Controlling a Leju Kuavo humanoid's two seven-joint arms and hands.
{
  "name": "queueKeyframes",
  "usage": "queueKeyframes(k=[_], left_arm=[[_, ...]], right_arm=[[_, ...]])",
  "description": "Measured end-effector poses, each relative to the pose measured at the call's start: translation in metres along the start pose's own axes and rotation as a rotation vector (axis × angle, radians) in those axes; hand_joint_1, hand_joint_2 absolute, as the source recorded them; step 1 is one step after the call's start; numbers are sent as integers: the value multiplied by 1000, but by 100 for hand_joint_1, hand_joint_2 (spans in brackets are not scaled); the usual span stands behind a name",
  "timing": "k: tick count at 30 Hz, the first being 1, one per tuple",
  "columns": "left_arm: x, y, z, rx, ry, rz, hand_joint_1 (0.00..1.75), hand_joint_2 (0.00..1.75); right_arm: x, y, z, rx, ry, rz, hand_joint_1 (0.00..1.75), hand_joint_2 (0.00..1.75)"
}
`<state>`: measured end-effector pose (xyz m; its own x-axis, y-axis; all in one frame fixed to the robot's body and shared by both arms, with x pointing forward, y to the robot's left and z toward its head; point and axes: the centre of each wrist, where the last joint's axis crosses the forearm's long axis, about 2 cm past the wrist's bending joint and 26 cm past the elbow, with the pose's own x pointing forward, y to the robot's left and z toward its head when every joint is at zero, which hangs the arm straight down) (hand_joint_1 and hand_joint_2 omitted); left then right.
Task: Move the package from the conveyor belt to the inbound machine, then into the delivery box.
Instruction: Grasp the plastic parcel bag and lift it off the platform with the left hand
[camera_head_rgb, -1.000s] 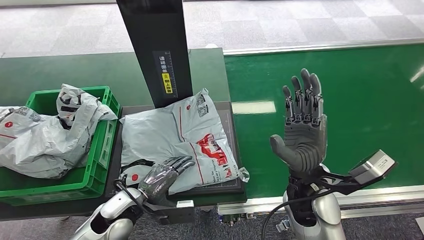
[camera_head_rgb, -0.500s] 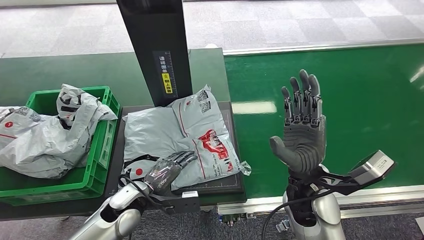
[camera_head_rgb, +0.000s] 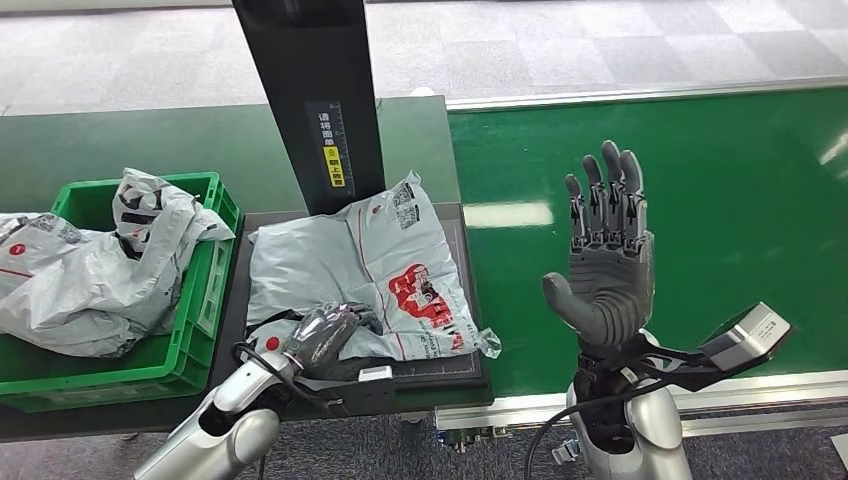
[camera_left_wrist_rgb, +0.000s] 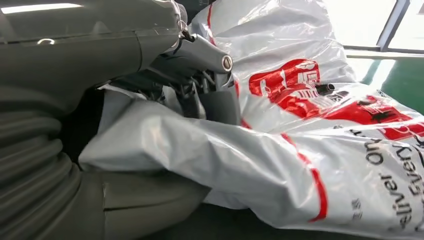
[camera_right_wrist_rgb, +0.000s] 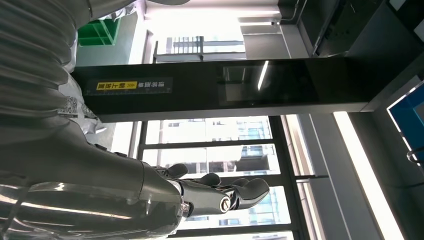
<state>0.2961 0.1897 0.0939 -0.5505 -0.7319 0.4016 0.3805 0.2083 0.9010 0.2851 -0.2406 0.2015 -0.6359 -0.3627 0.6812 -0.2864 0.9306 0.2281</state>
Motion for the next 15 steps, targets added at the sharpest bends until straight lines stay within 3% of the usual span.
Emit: queueKeyframes(k=[8,15], left_arm=[[0,7,-2,39,-1,-8,175,175],[8,33,2,296,-37,-21,175,175]], right_arm=[[0,-1,0,-10,-1,8,0,175],[-1,-3,6,-36,9,28,0,175]])
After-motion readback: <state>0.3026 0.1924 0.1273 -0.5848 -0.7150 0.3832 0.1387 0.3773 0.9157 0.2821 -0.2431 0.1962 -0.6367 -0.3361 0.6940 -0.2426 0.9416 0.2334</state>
